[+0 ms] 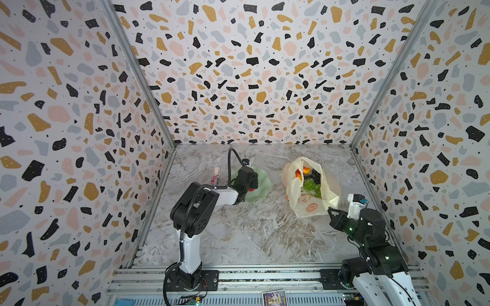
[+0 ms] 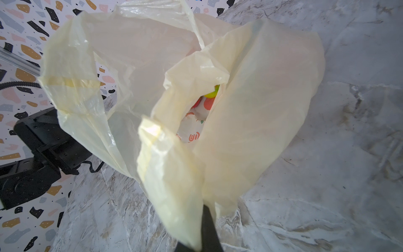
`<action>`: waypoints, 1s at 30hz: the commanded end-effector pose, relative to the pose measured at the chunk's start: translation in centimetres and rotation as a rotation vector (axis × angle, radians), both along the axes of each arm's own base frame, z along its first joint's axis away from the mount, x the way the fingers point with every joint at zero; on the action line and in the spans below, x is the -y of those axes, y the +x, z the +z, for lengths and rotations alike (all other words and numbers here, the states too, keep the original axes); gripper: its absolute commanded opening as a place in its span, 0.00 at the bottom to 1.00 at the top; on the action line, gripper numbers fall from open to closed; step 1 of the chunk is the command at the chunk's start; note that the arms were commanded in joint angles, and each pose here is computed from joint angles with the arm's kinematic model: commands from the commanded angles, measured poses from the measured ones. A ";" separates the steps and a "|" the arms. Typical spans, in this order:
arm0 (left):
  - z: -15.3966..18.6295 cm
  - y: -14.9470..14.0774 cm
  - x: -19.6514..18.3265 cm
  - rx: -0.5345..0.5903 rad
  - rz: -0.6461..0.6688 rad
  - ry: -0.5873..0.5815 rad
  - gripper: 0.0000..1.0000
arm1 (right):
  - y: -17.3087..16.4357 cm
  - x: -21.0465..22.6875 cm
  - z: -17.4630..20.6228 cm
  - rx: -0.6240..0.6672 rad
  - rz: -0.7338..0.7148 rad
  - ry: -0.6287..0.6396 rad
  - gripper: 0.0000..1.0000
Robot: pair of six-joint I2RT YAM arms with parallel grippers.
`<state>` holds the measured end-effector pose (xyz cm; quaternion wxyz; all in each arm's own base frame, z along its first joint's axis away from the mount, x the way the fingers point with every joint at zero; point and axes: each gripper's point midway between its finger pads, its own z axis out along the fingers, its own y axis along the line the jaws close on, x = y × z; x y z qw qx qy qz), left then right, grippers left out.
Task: Take fruits out of the plastic bag
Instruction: Place the fake fruit on the plate.
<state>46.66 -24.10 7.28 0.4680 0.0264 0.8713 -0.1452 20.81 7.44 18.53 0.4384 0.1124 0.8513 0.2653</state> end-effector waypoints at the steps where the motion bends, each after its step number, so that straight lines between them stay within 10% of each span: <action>1: 1.5 1.1 0.9 0.043 -0.007 -0.038 0.36 | -0.1 -0.2 0.2 0.005 0.008 0.009 0.00; 11: 3.2 1.4 0.8 0.061 0.015 -0.055 0.67 | -0.2 -0.3 0.3 0.011 0.014 0.008 0.00; 30: 4.0 1.2 1.1 0.071 0.003 -0.082 0.66 | -0.1 -0.2 0.7 0.024 0.011 0.010 0.00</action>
